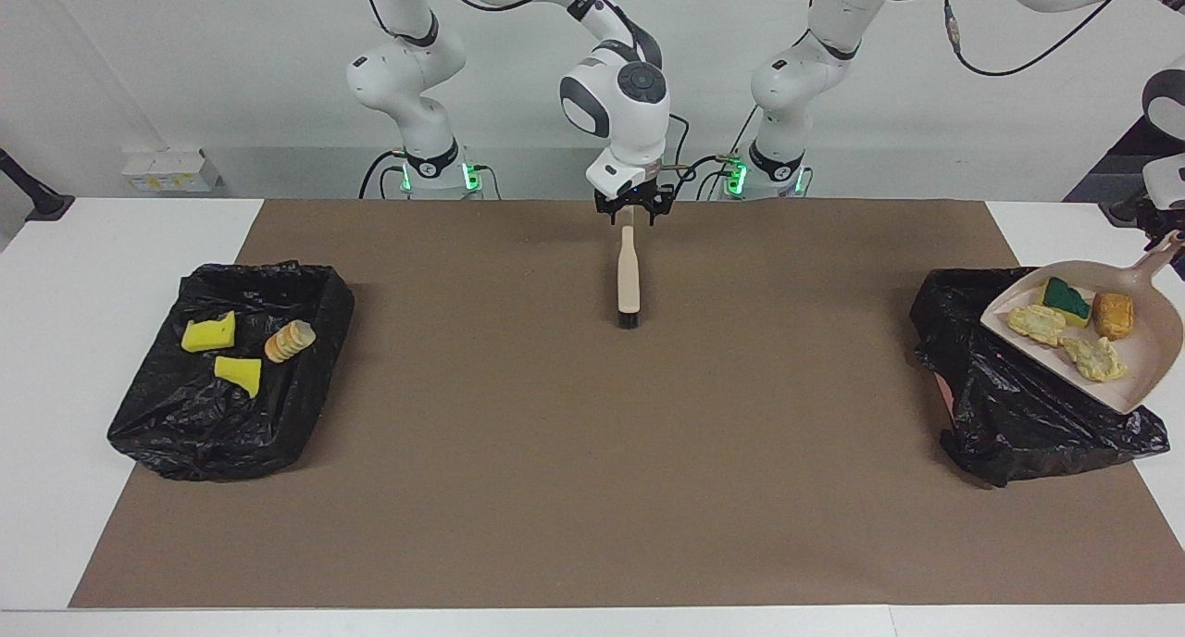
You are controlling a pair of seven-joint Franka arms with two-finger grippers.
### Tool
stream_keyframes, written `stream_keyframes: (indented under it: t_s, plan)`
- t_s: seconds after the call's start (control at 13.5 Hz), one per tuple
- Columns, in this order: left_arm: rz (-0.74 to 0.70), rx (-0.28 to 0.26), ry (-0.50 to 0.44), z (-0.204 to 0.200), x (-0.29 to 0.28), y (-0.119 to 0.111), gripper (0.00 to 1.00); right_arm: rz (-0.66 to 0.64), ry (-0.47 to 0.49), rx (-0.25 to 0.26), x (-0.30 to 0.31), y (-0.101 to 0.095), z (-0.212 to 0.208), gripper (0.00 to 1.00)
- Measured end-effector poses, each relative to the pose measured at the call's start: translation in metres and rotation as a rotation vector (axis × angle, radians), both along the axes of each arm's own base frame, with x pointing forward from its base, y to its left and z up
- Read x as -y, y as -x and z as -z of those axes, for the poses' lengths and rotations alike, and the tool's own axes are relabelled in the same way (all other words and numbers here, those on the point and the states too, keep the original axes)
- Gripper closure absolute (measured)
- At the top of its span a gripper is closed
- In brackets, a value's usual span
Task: Sweep and dump trash in bin
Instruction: 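Set the brush down on the table with the right gripper and withdraw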
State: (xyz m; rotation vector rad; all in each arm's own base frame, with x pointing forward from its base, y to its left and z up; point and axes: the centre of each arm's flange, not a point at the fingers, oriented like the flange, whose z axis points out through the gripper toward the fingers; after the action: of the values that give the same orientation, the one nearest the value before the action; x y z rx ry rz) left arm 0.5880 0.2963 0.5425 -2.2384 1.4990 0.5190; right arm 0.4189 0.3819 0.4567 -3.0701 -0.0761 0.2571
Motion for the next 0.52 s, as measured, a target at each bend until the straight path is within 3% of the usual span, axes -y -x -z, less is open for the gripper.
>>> stream_keyframes:
  t_s: [0.52]
  plan:
    - [0.122, -0.043, -0.16, -0.017, 0.038, -0.023, 0.69, -0.167, 0.003, 0.115, 0.117, -0.073, -0.091, 0.0]
